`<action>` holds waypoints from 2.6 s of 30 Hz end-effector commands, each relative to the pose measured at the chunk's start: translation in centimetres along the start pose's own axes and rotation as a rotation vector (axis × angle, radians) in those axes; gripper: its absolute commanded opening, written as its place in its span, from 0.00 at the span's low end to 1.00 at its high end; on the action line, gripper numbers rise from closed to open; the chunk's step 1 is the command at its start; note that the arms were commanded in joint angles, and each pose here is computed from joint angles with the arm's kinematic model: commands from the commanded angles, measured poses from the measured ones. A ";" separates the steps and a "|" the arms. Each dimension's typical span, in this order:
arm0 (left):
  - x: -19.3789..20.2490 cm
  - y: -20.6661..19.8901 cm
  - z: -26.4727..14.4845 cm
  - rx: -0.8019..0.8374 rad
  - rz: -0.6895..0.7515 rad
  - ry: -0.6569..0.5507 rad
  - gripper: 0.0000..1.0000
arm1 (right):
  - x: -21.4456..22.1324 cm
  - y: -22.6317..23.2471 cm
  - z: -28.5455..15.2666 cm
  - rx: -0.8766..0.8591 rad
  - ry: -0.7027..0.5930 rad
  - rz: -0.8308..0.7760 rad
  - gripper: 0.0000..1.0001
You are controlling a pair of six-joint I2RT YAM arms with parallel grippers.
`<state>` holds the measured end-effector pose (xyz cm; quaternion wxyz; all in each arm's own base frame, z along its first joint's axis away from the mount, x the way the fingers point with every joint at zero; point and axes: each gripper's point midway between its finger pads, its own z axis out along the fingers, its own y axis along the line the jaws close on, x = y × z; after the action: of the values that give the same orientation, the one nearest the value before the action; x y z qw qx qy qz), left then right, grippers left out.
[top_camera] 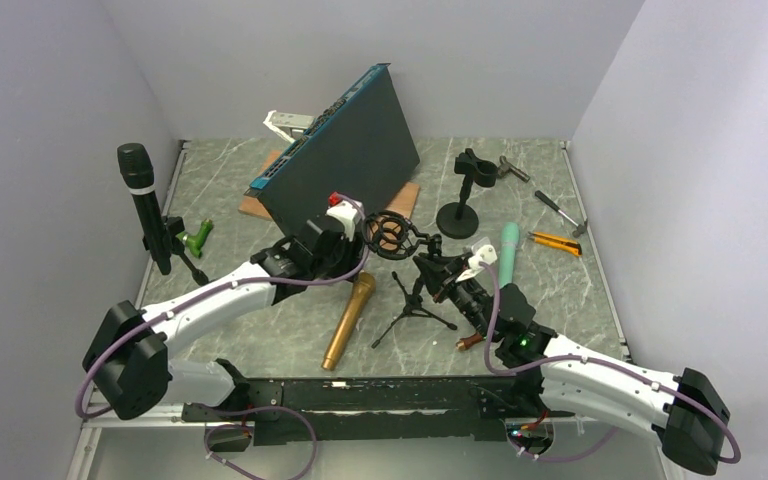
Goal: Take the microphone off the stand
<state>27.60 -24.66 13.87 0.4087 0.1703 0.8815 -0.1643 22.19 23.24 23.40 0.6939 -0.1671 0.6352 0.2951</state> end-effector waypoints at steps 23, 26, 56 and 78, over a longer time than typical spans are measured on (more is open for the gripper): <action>-8.7 0.5 -17.8 0.128 -0.081 -0.460 0.62 | 4.1 0.6 1.5 0.030 0.218 -0.008 0.08; -9.3 -0.3 -18.7 0.174 -0.076 -0.479 0.66 | 4.6 0.6 1.4 0.032 0.234 0.002 0.10; -13.0 -7.1 -23.4 0.544 0.016 -0.544 1.00 | 0.9 1.0 -6.4 0.018 0.344 0.229 0.95; -10.9 -7.2 -21.7 0.551 -0.020 -0.456 0.99 | 2.7 -2.5 -2.2 0.122 0.445 1.005 0.82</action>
<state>17.05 -23.45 36.34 0.5325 0.2275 0.6994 -0.4190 23.26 16.80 18.58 0.4118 0.1506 0.8065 0.3965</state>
